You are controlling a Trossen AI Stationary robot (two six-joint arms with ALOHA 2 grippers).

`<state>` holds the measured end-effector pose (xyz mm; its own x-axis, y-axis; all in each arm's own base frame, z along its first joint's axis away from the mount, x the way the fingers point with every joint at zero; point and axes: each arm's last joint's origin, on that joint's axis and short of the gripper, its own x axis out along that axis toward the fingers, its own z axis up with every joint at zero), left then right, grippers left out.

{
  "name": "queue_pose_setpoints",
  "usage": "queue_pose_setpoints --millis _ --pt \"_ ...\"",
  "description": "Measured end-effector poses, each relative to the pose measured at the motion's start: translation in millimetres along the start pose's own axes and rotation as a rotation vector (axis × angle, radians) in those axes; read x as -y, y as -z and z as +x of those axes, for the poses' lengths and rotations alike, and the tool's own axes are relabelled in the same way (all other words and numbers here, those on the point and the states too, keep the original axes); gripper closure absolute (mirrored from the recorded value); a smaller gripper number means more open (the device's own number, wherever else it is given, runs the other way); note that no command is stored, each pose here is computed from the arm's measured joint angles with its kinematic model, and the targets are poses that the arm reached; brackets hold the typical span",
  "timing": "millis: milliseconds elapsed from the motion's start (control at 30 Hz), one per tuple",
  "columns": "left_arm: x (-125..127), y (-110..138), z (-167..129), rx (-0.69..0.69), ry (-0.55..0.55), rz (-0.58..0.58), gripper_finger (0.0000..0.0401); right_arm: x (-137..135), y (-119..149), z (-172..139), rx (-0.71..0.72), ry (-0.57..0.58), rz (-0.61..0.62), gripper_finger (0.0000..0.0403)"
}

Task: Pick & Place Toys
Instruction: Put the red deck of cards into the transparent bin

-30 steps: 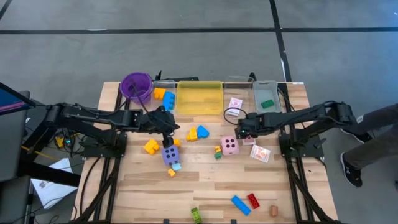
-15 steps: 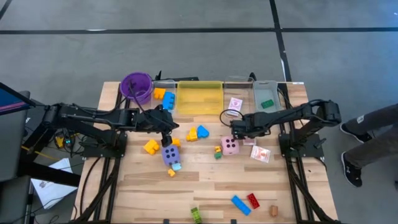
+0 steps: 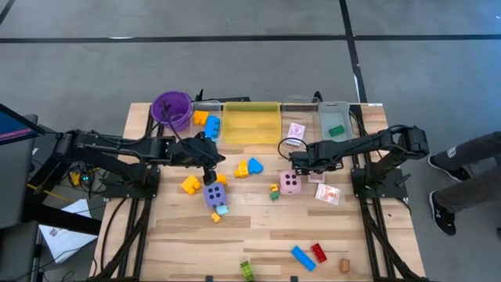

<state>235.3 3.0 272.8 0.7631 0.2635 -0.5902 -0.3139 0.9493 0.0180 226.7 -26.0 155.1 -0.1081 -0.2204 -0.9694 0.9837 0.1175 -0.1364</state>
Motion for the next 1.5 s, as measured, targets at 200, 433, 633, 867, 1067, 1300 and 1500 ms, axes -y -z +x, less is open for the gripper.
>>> queue_pose_setpoints --millis 200,433,633,867,1067,1300,1500 --pt "-0.1 0.5 0.0 -0.005 -0.001 0.002 0.0401 -0.2 0.3 0.0 -0.015 -0.005 0.008 0.0096" --pt "-0.2 1.1 0.0 -0.011 -0.002 0.003 0.0401 -1.7 3.4 -0.7 -0.020 -0.017 -0.046 0.0064" --pt "-0.4 1.5 0.0 -0.016 -0.004 0.004 0.0401 -1.7 3.3 -0.8 -0.019 -0.018 -0.037 0.0011" --pt "-1.1 5.6 -0.1 -0.057 -0.011 0.017 0.0401 -1.2 0.7 0.4 -0.051 -0.024 0.027 0.0012" --pt "-1.3 5.8 -0.1 -0.060 -0.012 0.017 0.0401 3.4 3.0 13.2 -0.066 -0.050 0.086 0.0007" --pt "-1.2 5.8 -0.1 -0.060 -0.012 0.017 0.0401 3.7 2.9 15.3 -0.085 -0.053 0.130 0.0007" --pt "-1.2 5.8 -0.1 -0.060 -0.012 0.018 0.0401 6.3 2.1 16.4 -0.087 -0.025 0.132 0.0020"
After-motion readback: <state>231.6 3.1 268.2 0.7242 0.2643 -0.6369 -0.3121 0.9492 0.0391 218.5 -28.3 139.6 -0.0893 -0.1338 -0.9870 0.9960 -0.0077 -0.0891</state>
